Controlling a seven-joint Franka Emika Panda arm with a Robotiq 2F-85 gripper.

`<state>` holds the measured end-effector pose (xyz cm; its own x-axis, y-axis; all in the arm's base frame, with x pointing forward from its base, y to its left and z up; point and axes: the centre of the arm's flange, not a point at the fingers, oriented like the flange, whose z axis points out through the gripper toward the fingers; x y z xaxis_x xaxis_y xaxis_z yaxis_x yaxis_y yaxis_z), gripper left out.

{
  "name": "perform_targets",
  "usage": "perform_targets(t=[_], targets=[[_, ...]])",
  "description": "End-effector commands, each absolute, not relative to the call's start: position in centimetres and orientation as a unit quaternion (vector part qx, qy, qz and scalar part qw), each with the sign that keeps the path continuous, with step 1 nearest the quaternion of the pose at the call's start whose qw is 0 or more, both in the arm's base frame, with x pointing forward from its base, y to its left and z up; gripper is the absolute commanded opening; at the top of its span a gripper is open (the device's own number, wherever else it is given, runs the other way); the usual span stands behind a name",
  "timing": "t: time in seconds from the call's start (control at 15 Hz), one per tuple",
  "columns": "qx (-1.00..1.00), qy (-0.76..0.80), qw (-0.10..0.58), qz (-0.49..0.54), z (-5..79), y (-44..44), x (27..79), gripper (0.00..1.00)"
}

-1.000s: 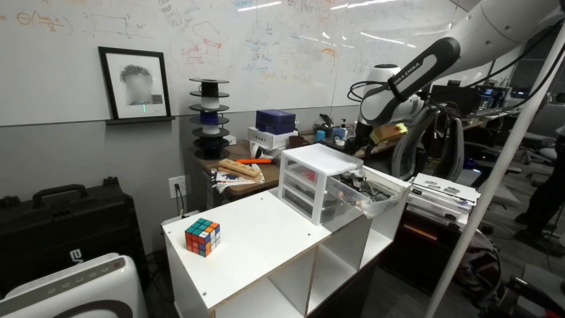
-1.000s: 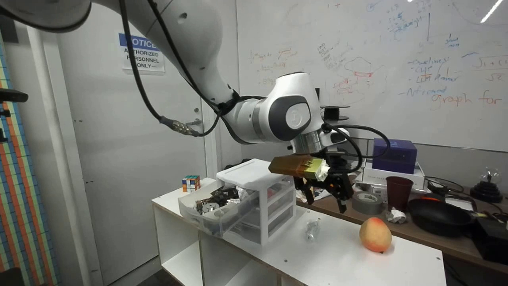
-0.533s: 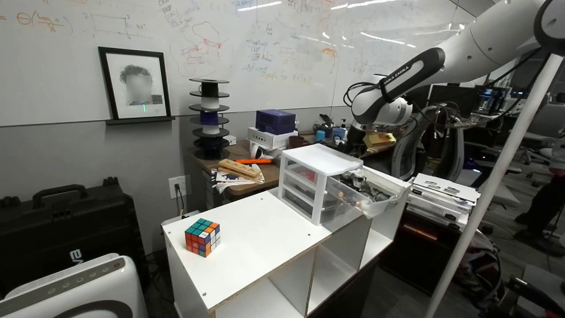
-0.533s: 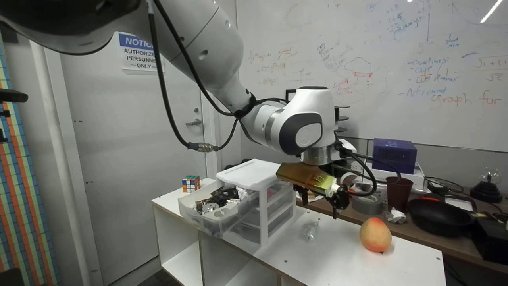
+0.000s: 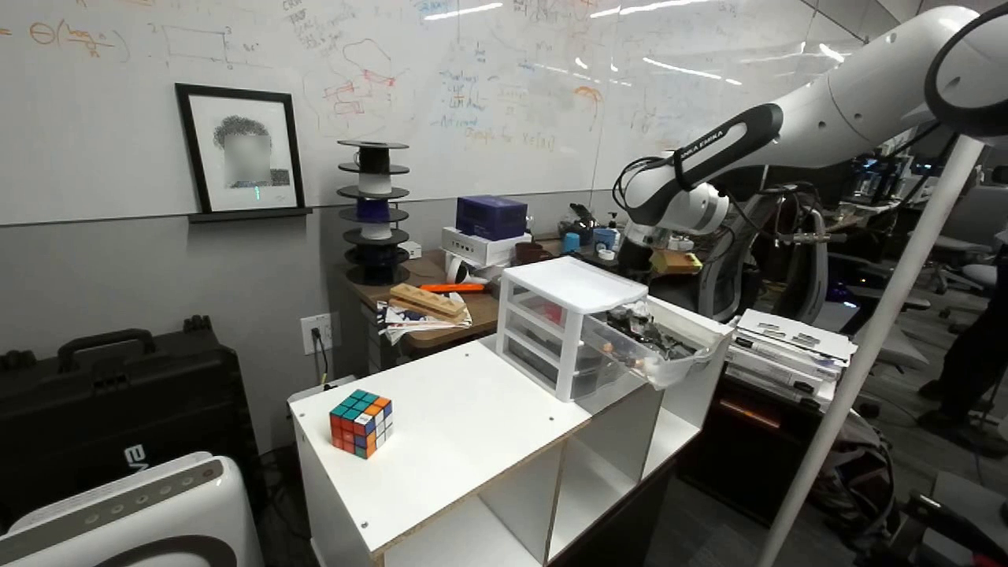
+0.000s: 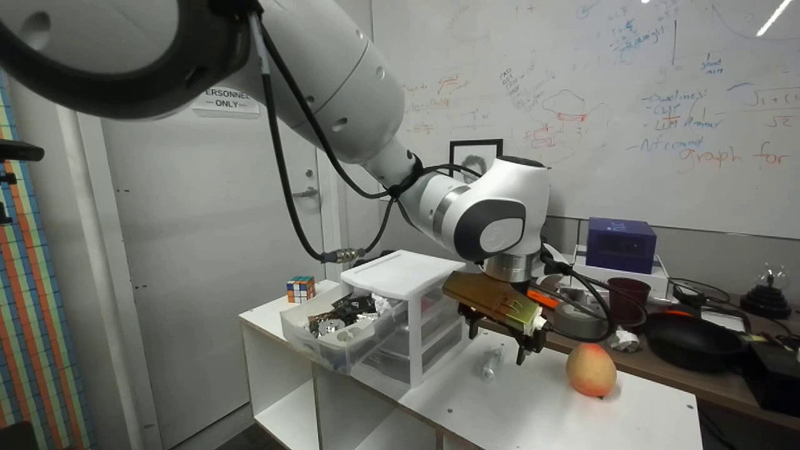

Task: Pick up the white objects from the table and put them in the open drawer and close it

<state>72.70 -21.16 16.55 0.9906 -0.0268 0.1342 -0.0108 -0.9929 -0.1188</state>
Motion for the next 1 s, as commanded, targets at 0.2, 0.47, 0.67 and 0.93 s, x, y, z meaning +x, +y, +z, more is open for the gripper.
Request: perform_targets(t=[0.2, 0.47, 0.67, 0.93], targets=[[-0.996, -0.025, 0.073, -0.055, 14.3, -20.6, 76.2, 1.0], [-0.996, -0.036, 0.064, -0.048, 13.2, -20.0, 76.4, 0.97], [-0.997, -0.039, 0.059, -0.041, 12.6, -19.9, 76.3, 0.71], [-0.998, -0.042, 0.035, -0.033, 13.1, -20.5, 75.4, 0.37]])
